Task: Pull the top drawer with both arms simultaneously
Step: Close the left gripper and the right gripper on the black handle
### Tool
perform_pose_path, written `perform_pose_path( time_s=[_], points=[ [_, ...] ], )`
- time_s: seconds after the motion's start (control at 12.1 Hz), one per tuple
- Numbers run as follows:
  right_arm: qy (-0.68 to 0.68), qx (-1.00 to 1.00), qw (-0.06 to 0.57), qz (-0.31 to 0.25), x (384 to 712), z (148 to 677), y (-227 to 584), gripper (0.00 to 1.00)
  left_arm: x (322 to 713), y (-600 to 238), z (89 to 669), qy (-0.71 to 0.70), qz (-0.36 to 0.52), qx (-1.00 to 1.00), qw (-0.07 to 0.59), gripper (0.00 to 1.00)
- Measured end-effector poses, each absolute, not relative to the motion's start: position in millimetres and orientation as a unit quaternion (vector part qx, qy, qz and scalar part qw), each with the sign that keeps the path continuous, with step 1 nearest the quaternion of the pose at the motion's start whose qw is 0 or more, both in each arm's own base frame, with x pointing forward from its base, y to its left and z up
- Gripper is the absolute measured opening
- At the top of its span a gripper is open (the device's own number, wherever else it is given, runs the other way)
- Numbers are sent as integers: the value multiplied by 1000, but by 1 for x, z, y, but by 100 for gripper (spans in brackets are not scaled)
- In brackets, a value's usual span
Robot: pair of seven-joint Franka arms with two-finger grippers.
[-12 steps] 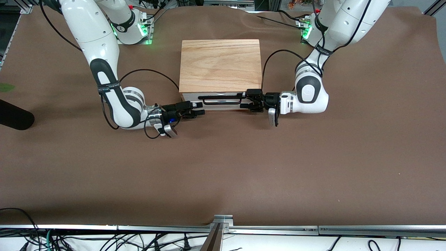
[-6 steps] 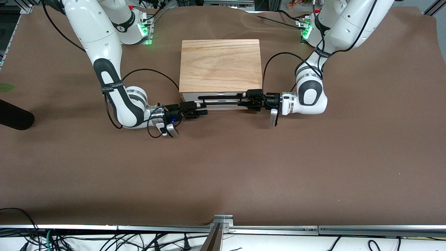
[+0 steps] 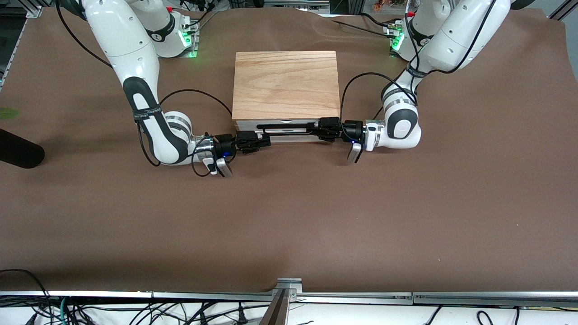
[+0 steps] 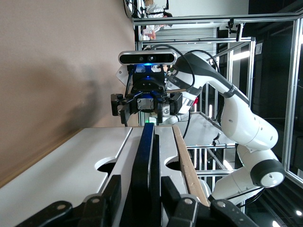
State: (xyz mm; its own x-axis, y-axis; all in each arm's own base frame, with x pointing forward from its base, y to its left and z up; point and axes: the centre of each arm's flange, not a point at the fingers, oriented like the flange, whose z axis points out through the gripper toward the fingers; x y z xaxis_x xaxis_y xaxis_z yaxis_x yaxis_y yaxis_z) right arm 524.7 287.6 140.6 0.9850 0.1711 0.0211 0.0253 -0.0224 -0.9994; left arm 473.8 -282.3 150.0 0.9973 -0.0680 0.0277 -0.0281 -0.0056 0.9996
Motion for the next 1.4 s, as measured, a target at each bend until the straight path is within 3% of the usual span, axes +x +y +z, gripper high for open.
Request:
perform_pose_path(
  time_s=[0.08, 0.74, 0.91, 0.99, 1.15, 1.4],
  points=[
    [-69, -713, 696, 53, 522, 139, 287, 55, 473, -282, 149, -30, -14, 707, 706, 37],
    [-77, -706, 702, 57, 510, 152, 287, 54, 470, -282, 146, -10, -21, 702, 711, 36],
    [-77, -706, 702, 57, 509, 153, 287, 37, 471, -282, 146, -4, -26, 702, 711, 36],
    [-77, -705, 702, 56, 509, 153, 287, 37, 471, -282, 146, -4, -27, 702, 711, 36],
    [-76, -708, 700, 56, 509, 151, 287, 19, 471, -282, 145, 2, -30, 702, 711, 34],
    [-76, -708, 700, 56, 509, 151, 287, 18, 472, -285, 145, 15, -42, 707, 706, 29]
  ],
)
